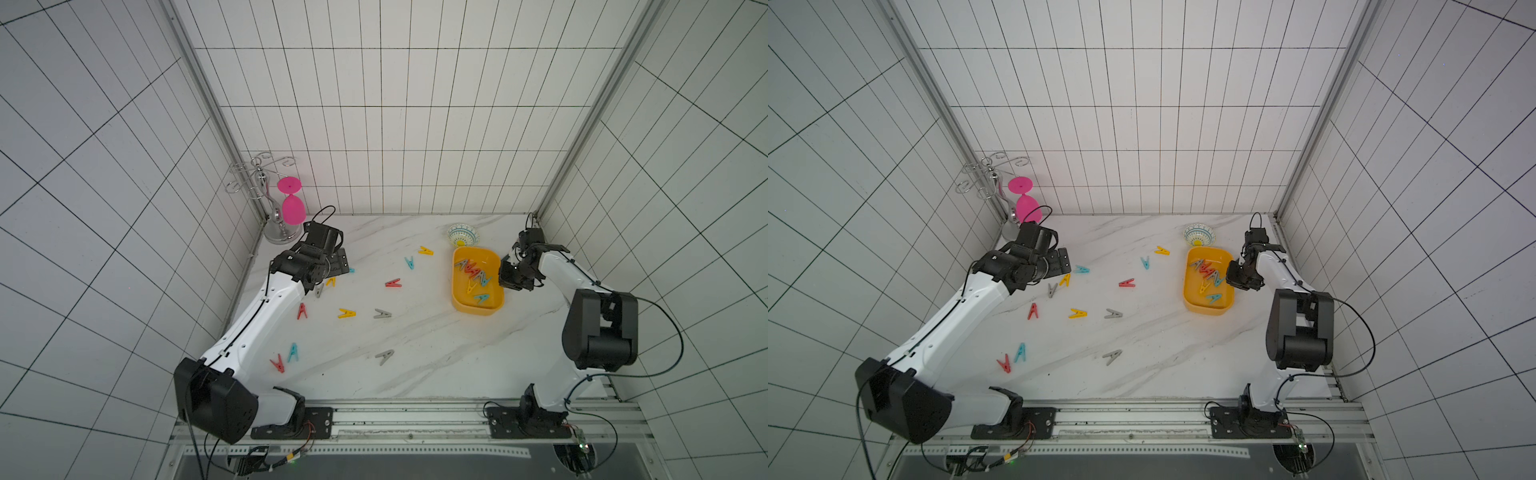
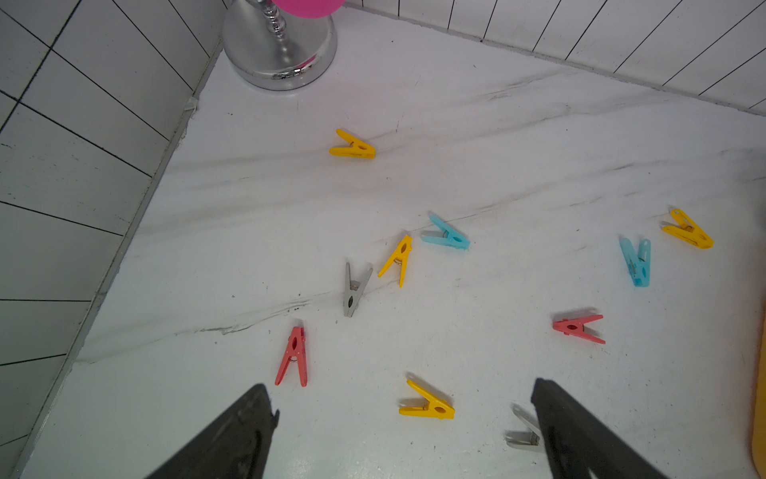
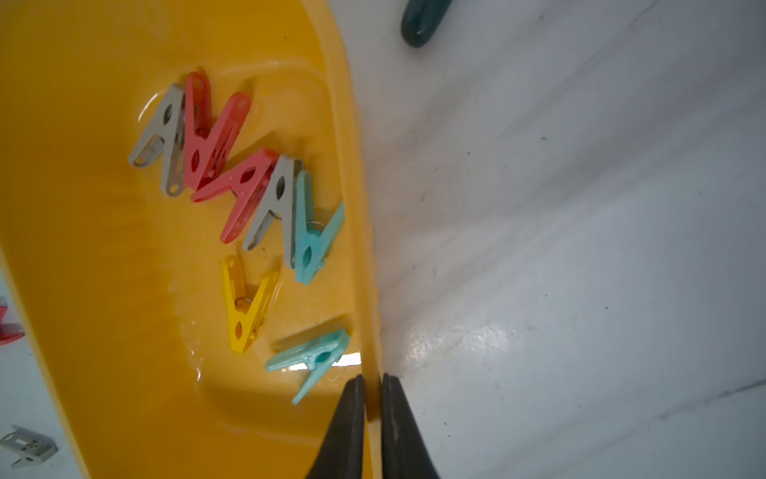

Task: Put the clothespins into the storage box
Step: Adjust the storage box at the center of the board.

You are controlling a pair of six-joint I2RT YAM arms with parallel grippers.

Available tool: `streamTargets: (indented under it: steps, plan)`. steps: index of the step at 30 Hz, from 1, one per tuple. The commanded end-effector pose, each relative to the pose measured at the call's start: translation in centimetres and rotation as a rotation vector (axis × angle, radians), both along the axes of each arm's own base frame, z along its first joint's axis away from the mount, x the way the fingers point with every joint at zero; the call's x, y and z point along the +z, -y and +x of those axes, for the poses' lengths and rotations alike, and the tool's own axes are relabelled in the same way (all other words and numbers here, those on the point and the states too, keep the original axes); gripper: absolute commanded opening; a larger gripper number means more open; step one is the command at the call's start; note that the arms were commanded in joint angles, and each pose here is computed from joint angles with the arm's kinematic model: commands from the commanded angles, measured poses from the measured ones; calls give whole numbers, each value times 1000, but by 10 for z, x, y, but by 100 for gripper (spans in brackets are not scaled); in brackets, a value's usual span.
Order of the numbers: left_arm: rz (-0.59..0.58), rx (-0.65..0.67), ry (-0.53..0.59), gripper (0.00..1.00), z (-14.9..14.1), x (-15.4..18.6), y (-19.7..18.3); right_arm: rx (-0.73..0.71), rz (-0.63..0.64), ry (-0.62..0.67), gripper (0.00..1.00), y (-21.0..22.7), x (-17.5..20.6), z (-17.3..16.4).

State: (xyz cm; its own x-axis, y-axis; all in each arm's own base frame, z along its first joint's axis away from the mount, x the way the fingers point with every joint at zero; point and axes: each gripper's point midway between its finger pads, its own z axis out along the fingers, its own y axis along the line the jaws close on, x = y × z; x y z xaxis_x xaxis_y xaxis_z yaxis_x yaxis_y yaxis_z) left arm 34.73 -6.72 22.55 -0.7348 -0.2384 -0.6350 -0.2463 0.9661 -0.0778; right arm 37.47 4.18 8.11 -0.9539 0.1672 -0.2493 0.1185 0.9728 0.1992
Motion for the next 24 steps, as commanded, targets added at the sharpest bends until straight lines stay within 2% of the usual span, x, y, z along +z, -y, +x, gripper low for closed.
streamTargets:
  steps: [1, 8, 14, 15, 19, 24]
  plan:
    - [-14, -4, 31, 99, 4, 7, 2, 57, -4, -65, 12, -15, -16, -21]
    - [-19, -7, 33, 99, 4, 9, 3, 110, -12, -79, 11, -27, -16, -33]
    - [-25, -12, 37, 99, 5, 12, 5, 92, -26, -85, 26, -25, -18, -24]
    - [-24, -13, 38, 99, 5, 13, 5, 94, -20, -87, 26, -27, -18, -21]
    - [-15, -14, 39, 99, 5, 15, 3, 113, -16, -88, 15, -30, -19, -19]
    - [-16, -15, 38, 99, 7, 14, 4, 163, -17, -90, 11, -38, -17, -29]
